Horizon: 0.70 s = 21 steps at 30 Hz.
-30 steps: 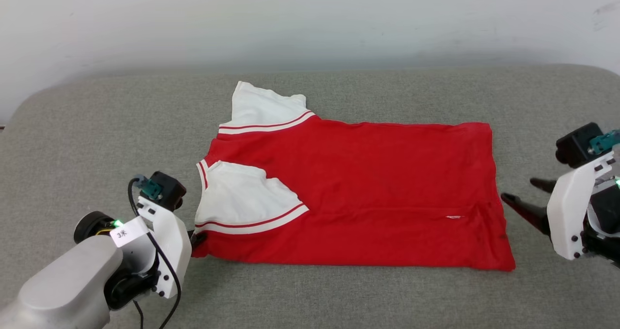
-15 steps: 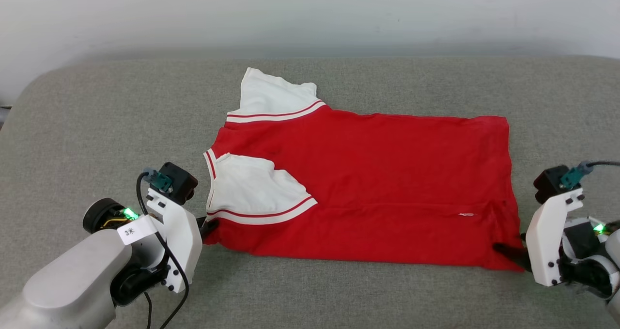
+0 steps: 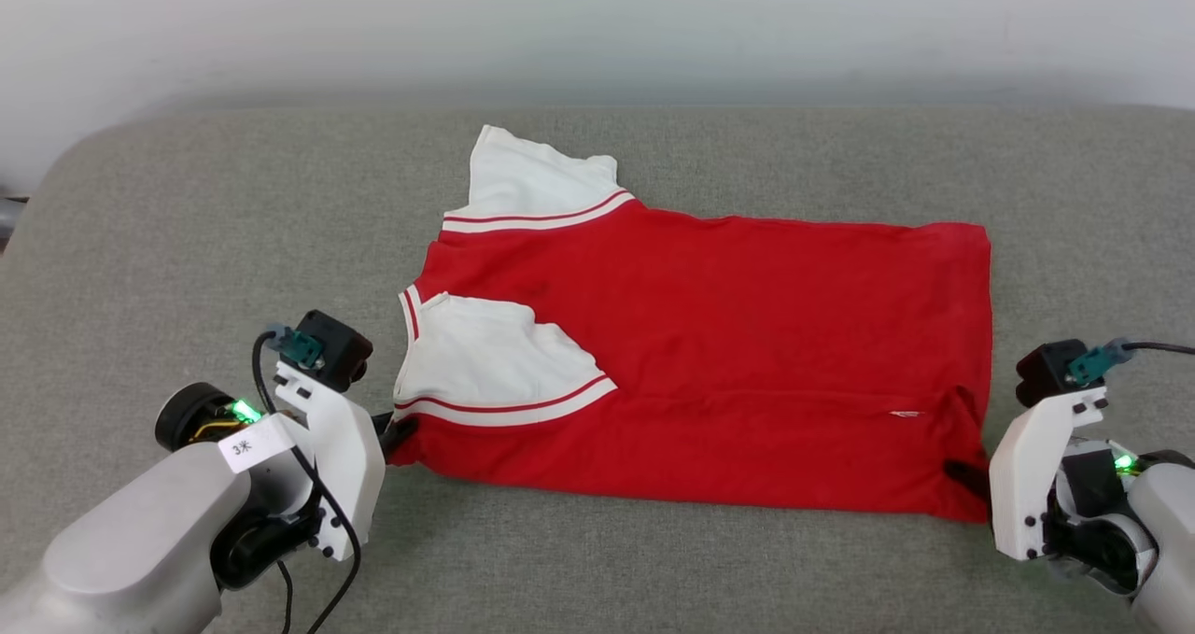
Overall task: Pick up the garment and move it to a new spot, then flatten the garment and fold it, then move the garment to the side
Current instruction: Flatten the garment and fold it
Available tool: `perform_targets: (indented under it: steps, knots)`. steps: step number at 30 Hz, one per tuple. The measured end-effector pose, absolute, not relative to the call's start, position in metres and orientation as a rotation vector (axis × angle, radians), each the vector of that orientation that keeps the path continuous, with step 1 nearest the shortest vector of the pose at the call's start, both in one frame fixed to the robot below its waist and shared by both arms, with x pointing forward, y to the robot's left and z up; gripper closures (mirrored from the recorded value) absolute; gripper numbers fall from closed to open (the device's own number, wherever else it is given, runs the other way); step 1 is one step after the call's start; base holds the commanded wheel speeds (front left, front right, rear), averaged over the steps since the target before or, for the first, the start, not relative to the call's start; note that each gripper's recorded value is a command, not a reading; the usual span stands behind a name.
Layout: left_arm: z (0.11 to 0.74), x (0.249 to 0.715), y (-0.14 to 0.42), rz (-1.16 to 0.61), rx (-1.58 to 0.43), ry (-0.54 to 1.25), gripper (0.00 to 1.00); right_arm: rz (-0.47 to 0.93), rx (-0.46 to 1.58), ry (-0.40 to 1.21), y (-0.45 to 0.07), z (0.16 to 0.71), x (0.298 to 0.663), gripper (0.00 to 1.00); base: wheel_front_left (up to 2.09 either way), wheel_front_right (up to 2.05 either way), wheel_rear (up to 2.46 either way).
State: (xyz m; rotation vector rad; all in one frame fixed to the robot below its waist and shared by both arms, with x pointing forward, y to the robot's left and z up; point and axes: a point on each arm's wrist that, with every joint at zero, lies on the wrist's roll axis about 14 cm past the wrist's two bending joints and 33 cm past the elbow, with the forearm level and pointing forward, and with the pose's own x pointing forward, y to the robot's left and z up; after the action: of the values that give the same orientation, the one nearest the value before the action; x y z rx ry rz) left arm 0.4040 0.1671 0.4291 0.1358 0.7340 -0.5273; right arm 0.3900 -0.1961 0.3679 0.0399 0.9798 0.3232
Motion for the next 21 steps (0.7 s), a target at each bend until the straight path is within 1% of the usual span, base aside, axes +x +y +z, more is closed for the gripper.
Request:
perform_targets:
  steps: [5, 11, 15, 21]
  knots:
    - [0.435, 0.398, 0.168, -0.521, 0.123, 0.714, 1.00, 0.337, 0.039, 0.895, -0.197, 0.387, 0.392, 1.00, 0.00, 0.00, 0.00]
    - [0.441, 0.381, 0.170, -0.521, 0.121, 0.702, 1.00, 0.359, 0.067, 0.804, -0.200, 0.414, 0.387, 1.00, 0.00, 0.00, 0.00]
    - [0.440, 0.366, 0.171, -0.524, 0.118, 0.715, 1.00, 0.356, 0.069, 0.786, -0.210, 0.421, 0.378, 1.00, 0.00, 0.00, 0.00]
    - [0.429, 0.347, 0.171, -0.519, 0.101, 0.755, 1.00, 0.347, 0.064, 0.813, -0.223, 0.417, 0.363, 1.00, 0.00, 0.00, 0.00]
